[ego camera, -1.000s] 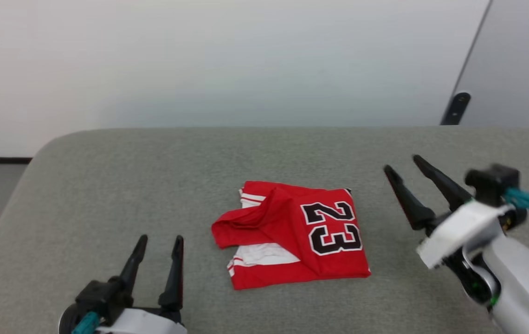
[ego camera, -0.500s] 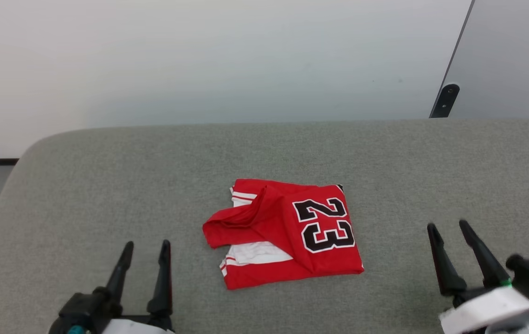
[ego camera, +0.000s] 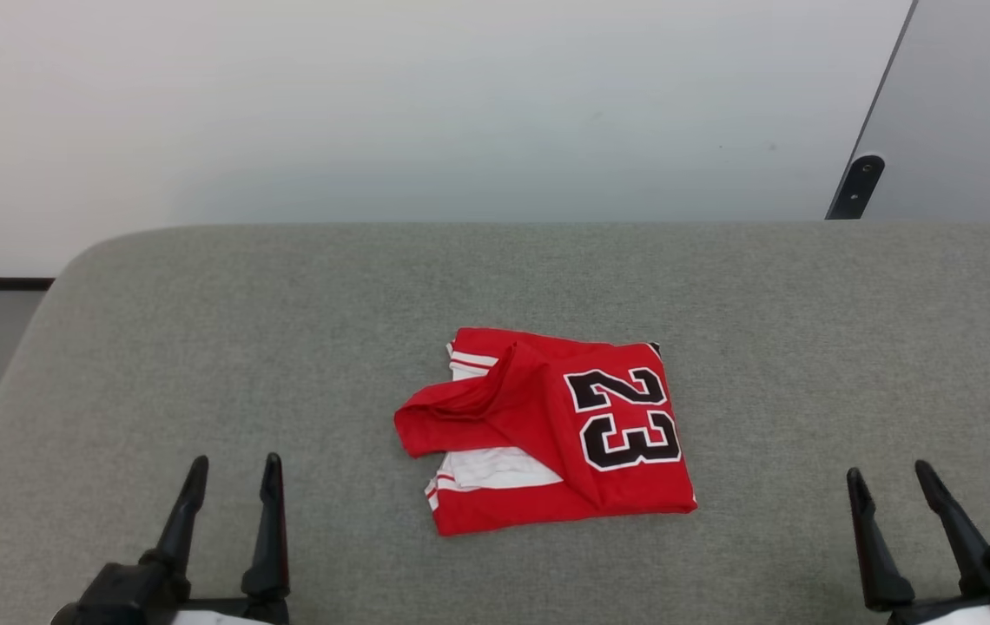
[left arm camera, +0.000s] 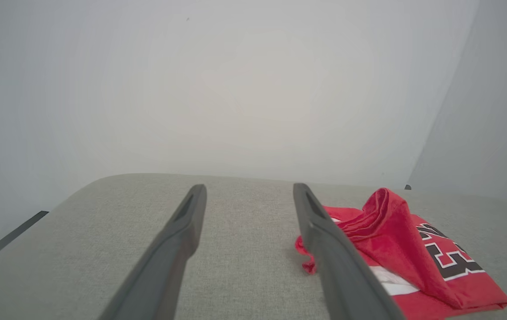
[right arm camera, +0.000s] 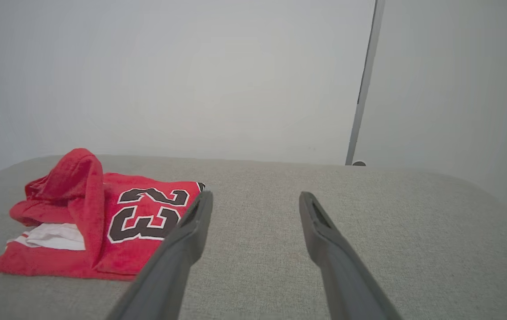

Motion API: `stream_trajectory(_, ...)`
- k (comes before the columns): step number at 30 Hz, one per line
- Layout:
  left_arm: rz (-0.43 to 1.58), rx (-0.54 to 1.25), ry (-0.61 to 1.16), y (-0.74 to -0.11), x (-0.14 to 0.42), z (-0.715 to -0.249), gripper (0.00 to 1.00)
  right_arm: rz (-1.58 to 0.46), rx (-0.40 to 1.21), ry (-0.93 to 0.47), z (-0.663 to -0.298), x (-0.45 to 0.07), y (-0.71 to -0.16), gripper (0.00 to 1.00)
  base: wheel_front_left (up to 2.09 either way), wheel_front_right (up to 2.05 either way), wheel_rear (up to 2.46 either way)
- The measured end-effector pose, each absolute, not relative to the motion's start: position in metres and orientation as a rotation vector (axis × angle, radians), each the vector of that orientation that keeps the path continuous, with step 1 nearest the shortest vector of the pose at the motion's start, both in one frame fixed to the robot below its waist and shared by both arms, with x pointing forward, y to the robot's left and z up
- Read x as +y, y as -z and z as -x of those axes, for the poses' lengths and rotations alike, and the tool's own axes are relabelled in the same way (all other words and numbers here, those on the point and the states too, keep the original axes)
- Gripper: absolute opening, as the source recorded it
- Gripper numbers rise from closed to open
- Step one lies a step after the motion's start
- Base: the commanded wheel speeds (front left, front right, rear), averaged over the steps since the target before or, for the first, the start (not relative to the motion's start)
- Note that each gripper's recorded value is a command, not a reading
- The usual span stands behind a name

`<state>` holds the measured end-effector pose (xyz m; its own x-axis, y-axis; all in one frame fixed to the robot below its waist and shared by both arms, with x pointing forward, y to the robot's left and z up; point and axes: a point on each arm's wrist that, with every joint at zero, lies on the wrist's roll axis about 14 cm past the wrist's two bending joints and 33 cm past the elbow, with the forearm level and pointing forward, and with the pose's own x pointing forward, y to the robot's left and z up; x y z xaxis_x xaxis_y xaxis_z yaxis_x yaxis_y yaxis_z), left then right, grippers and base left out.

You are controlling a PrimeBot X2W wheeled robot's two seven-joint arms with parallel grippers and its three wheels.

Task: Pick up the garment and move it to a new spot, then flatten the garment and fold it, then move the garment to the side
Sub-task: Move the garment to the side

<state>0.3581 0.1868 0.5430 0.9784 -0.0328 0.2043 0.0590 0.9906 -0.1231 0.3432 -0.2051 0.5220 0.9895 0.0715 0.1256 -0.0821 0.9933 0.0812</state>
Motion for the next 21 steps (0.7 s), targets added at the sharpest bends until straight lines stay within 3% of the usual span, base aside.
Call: stream_trajectory(21,0.121,-0.186,0.076,-0.538,0.176,-0.351,1.0,-0.065,-0.114,-0.08,-0.341,-0.199,-0.518,1.0,0.0,0.0,0.0)
